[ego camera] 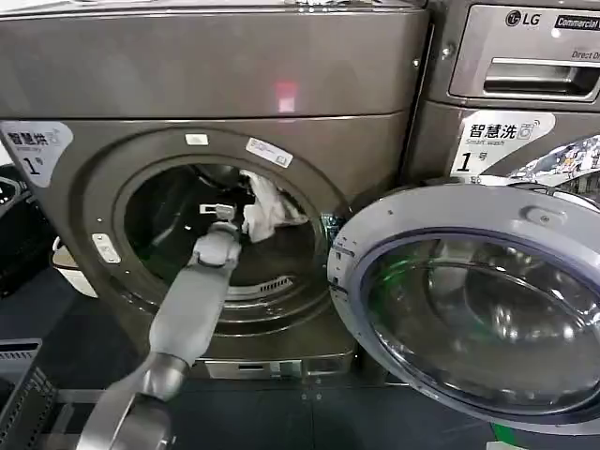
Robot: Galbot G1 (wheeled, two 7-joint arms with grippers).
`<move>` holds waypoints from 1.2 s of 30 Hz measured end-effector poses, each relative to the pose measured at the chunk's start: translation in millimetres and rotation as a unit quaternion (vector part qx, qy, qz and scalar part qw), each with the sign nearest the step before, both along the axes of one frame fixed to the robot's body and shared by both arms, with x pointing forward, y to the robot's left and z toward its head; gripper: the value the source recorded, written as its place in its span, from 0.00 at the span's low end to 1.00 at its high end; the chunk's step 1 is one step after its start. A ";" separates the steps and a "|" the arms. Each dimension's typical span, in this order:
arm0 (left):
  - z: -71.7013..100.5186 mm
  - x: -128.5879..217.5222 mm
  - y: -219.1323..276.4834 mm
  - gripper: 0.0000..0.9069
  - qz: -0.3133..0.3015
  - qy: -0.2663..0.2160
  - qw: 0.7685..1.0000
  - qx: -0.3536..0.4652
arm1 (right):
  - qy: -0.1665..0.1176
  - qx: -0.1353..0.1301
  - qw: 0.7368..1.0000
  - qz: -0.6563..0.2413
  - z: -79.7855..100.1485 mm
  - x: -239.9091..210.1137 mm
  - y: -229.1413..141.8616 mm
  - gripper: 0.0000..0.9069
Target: Grasp the clothes from the dryer.
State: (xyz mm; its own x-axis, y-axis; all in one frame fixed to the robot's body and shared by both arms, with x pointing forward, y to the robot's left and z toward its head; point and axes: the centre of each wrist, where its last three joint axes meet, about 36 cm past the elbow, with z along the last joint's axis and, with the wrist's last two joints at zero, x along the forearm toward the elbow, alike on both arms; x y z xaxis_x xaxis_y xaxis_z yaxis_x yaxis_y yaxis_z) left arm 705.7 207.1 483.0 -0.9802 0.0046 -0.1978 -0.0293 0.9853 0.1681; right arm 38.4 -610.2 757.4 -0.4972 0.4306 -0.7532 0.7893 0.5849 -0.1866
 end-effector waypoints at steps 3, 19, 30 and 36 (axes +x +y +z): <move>-2.3 -4.2 -1.1 0.00 0.013 -0.013 1.000 -0.001 | -0.003 0.002 1.000 -0.006 0.6 -2.4 -0.8 1.00; -15.1 -11.6 -2.7 0.00 0.034 -0.013 0.999 -0.002 | -0.006 0.003 1.000 -0.022 5.1 -5.7 -2.1 1.00; -19.3 -13.9 -8.5 0.00 0.024 -0.008 1.000 -0.001 | -0.008 -0.005 1.000 -0.022 9.3 -6.8 -2.0 1.00; -20.3 -15.6 -10.0 0.00 0.020 -0.008 1.000 -0.002 | -0.008 -0.008 1.000 -0.024 10.1 -8.4 -0.6 1.00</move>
